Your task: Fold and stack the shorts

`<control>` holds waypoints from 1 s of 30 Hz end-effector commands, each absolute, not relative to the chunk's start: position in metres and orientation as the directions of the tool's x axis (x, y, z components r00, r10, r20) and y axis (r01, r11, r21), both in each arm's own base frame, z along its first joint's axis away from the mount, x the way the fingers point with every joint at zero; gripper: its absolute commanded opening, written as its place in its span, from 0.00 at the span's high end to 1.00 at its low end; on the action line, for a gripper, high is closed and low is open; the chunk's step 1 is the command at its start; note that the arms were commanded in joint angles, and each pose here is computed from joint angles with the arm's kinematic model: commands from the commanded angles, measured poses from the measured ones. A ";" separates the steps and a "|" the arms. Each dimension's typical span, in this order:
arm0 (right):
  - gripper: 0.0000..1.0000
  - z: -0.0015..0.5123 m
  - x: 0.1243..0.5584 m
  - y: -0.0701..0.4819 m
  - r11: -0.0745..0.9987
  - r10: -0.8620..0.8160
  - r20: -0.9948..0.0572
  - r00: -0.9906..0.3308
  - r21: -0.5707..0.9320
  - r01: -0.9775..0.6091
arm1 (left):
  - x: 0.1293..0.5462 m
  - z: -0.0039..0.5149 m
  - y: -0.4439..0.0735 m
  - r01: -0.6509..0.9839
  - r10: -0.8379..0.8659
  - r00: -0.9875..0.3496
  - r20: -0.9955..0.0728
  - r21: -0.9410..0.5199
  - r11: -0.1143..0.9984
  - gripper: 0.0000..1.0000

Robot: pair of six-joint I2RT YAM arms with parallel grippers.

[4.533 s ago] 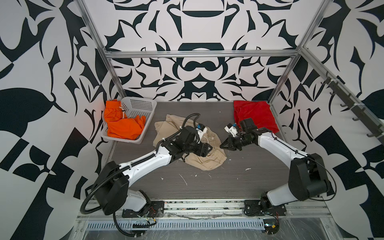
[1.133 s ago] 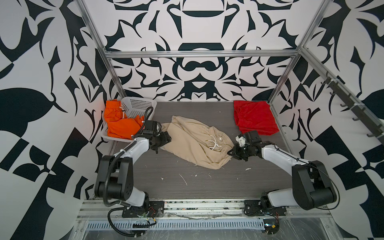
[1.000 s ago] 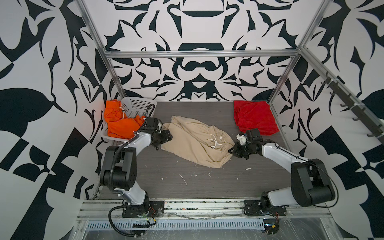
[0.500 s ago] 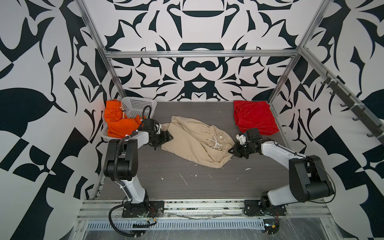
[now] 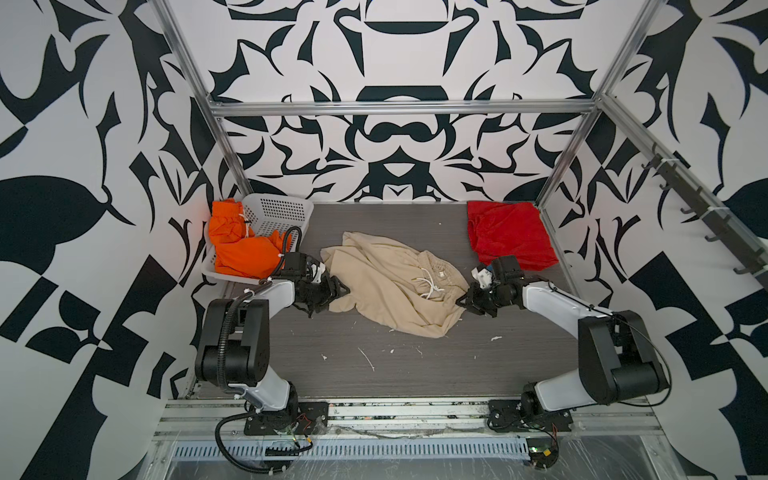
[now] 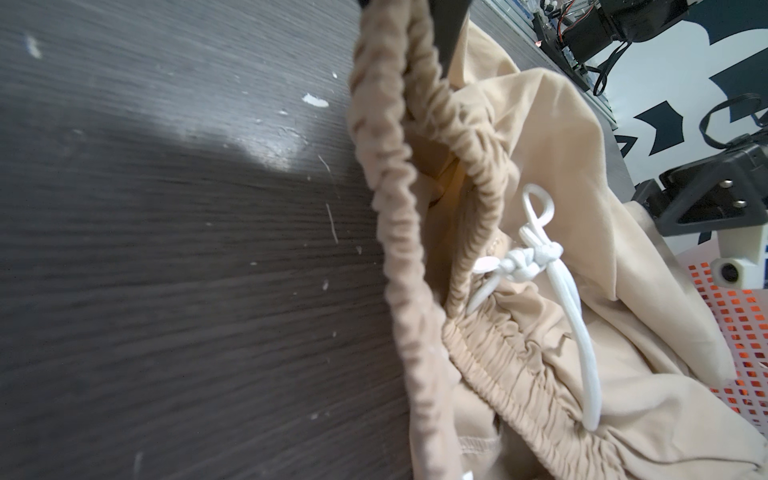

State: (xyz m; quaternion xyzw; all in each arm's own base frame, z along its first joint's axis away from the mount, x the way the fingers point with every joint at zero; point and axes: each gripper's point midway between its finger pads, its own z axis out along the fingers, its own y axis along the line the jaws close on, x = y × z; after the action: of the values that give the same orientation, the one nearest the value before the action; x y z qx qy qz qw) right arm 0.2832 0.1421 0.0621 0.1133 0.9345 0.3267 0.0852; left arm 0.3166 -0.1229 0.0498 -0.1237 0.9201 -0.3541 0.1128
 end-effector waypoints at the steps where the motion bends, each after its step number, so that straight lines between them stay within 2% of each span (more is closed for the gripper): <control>1: 0.98 0.082 0.293 0.145 0.750 0.262 -0.132 -0.956 0.652 0.115 | 0.312 0.059 -0.120 -0.167 -0.326 -0.938 -0.117 -0.673 0.720 0.45; 3: 0.98 0.086 0.293 0.144 0.751 0.261 -0.143 -0.955 0.652 0.108 | 0.313 0.067 -0.118 -0.165 -0.331 -0.934 -0.132 -0.663 0.731 0.52; 7: 0.98 0.107 0.299 0.143 0.749 0.273 -0.192 -0.943 0.657 0.083 | 0.318 0.092 -0.107 -0.167 -0.354 -0.917 -0.183 -0.630 0.759 0.78; 10: 0.99 0.132 0.306 0.144 0.736 0.288 -0.245 -0.926 0.675 0.050 | 0.321 0.114 -0.100 -0.161 -0.369 -0.903 -0.221 -0.622 0.766 0.88; 18: 1.00 0.221 0.317 0.140 0.723 0.310 -0.412 -0.857 0.687 -0.068 | 0.319 0.177 -0.069 -0.146 -0.379 -0.864 -0.331 -0.555 0.819 0.99; 23: 1.00 0.297 0.316 0.137 0.726 0.304 -0.547 -0.780 0.663 -0.182 | 0.304 0.248 -0.046 -0.112 -0.343 -0.806 -0.483 -0.444 0.889 1.00; 30: 1.00 0.422 0.284 0.135 0.704 0.294 -0.745 -0.599 0.593 -0.391 | 0.268 0.358 -0.008 -0.137 -0.298 -0.624 -0.722 -0.275 0.952 1.00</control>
State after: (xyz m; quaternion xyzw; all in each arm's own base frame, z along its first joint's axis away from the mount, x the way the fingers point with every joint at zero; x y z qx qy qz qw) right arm 0.3074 0.1386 0.3658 0.0084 0.8413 0.3806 0.3838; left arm 0.3017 -0.0313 0.3466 -0.1086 0.8867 -0.1697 0.4162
